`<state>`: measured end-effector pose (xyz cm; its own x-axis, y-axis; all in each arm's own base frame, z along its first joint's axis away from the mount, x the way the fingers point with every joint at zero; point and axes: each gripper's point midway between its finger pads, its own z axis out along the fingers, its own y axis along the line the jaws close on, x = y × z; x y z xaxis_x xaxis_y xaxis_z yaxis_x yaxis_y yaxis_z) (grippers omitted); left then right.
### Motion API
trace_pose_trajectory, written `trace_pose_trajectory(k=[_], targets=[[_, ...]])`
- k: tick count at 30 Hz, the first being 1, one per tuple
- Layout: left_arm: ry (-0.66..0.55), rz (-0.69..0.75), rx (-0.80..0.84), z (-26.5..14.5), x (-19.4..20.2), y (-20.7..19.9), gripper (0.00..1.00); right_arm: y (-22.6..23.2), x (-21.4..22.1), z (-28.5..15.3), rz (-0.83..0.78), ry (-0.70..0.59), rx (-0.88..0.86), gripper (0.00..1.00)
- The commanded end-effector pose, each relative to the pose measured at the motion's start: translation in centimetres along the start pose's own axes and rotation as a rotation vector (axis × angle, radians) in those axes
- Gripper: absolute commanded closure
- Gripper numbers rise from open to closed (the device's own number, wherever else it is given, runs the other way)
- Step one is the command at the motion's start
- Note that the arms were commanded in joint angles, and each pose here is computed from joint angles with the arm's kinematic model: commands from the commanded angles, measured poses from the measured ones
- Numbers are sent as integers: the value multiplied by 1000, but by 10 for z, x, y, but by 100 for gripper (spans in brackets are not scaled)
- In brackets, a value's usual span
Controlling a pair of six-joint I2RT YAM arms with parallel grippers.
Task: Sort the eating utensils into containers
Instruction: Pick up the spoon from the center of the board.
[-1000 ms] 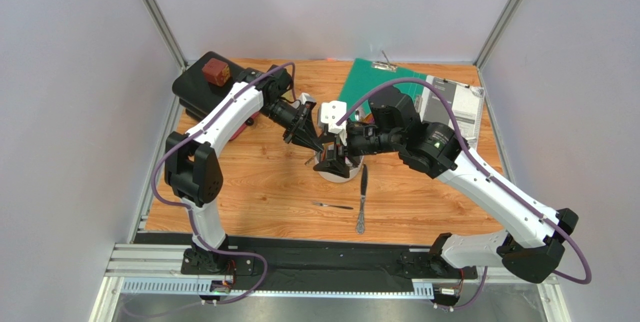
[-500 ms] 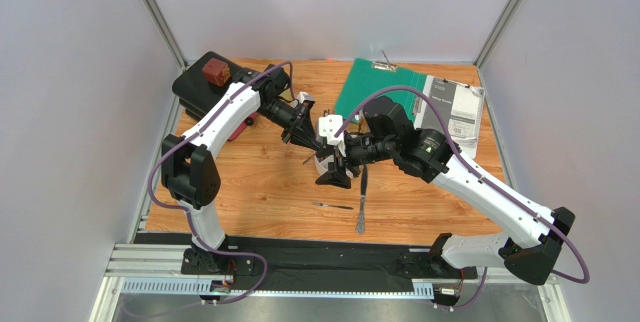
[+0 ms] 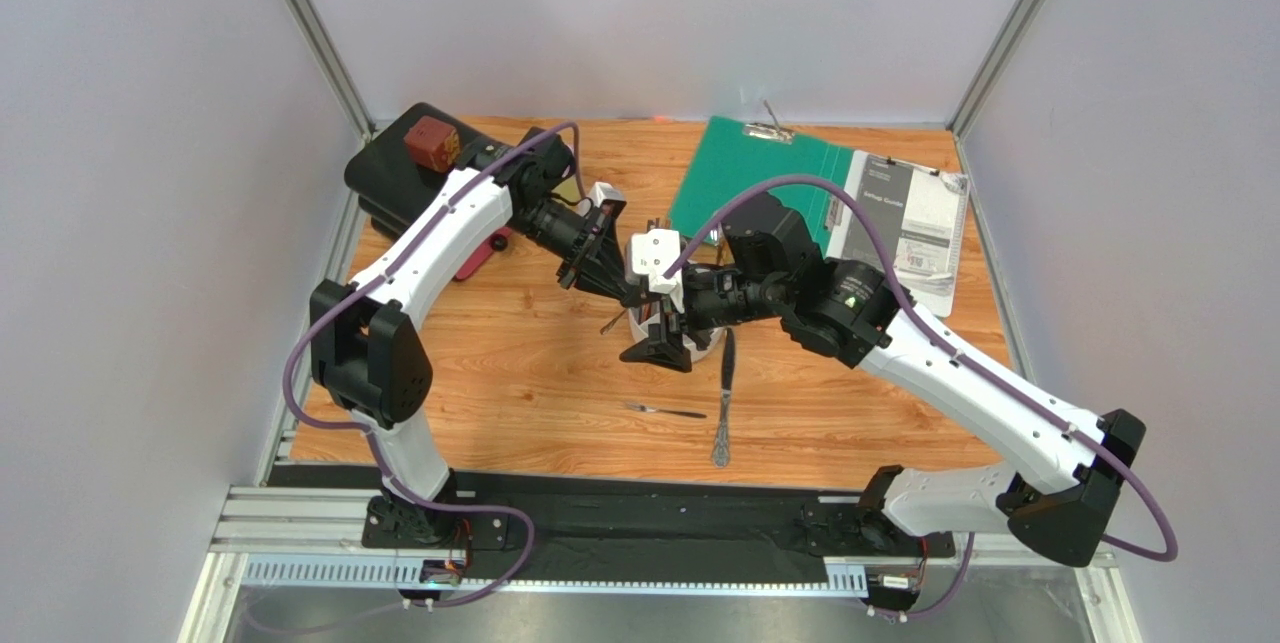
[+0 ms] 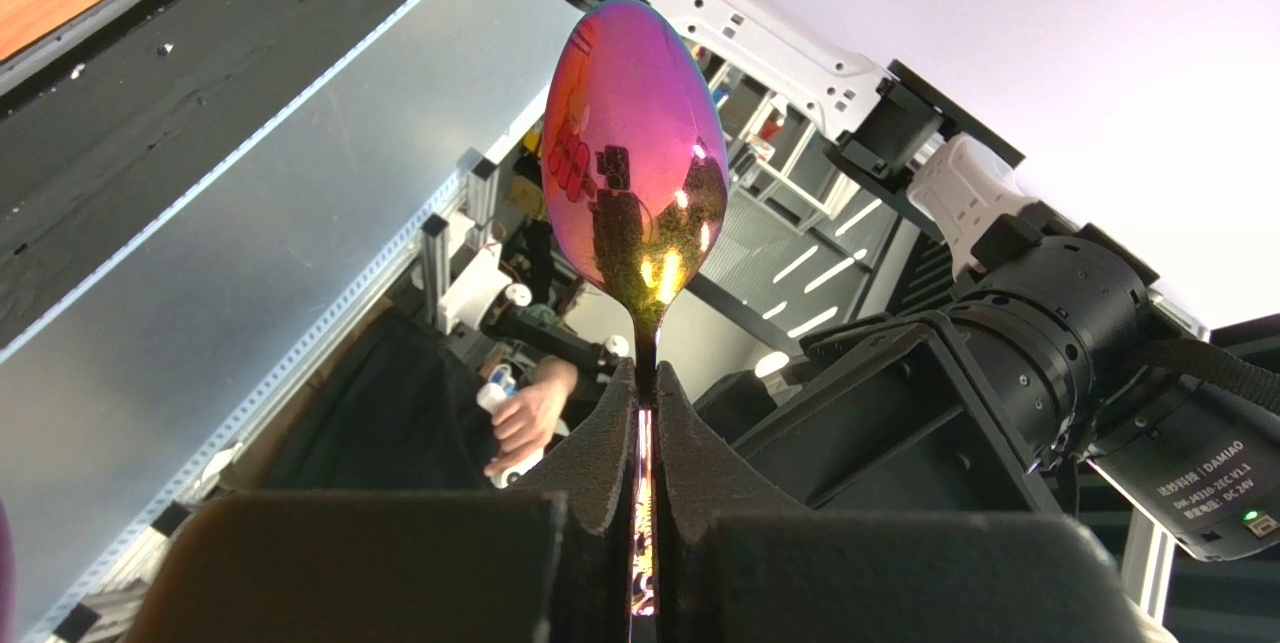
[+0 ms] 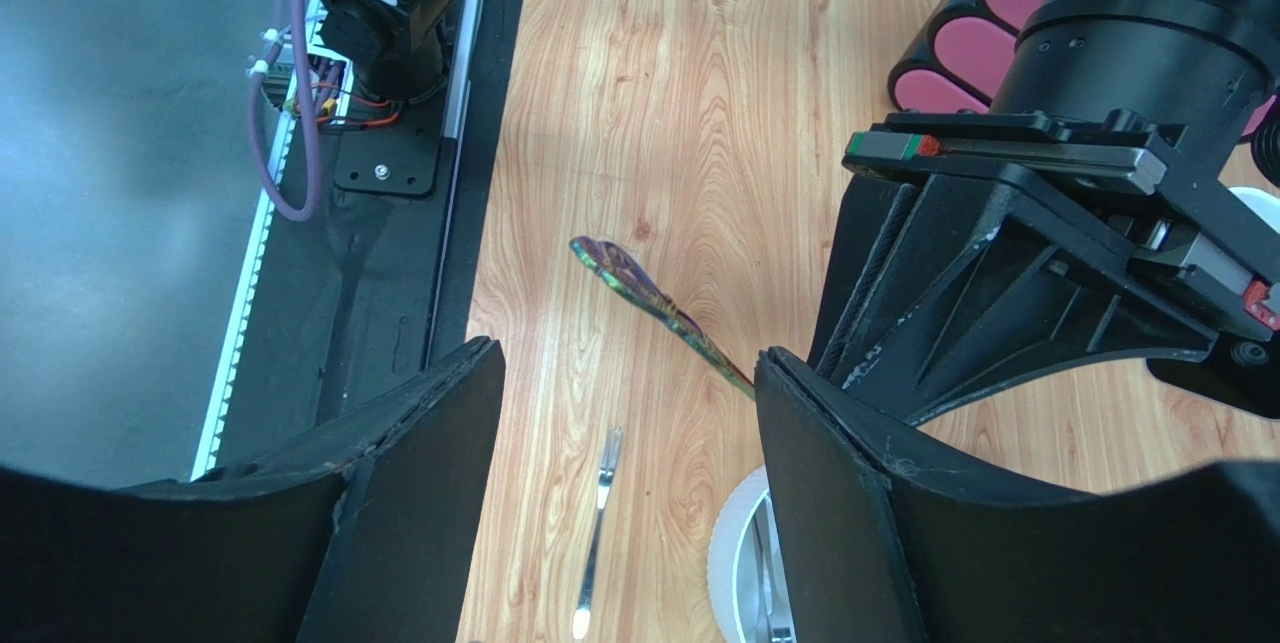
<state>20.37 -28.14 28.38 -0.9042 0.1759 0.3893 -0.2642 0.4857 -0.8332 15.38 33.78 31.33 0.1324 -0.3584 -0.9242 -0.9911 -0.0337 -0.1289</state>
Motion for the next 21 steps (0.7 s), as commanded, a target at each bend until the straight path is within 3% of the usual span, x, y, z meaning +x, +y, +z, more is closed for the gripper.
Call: trace_pose_trajectory(k=[1, 12, 18, 20, 21], targets=[[50, -80, 14, -10, 32, -7, 100, -11, -24, 5, -81, -64, 35, 33], [54, -69, 37, -11, 35, -13, 100, -20, -12, 24, -64, -56, 40, 36], [58, -61, 54, -13, 38, -16, 100, -36, -4, 30, -76, -39, 104, 57], [58, -61, 54, -12, 38, -16, 100, -39, -4, 30, -78, -39, 126, 69], [58, -59, 54, -12, 37, -15, 100, -41, -5, 31, -77, -38, 134, 82]])
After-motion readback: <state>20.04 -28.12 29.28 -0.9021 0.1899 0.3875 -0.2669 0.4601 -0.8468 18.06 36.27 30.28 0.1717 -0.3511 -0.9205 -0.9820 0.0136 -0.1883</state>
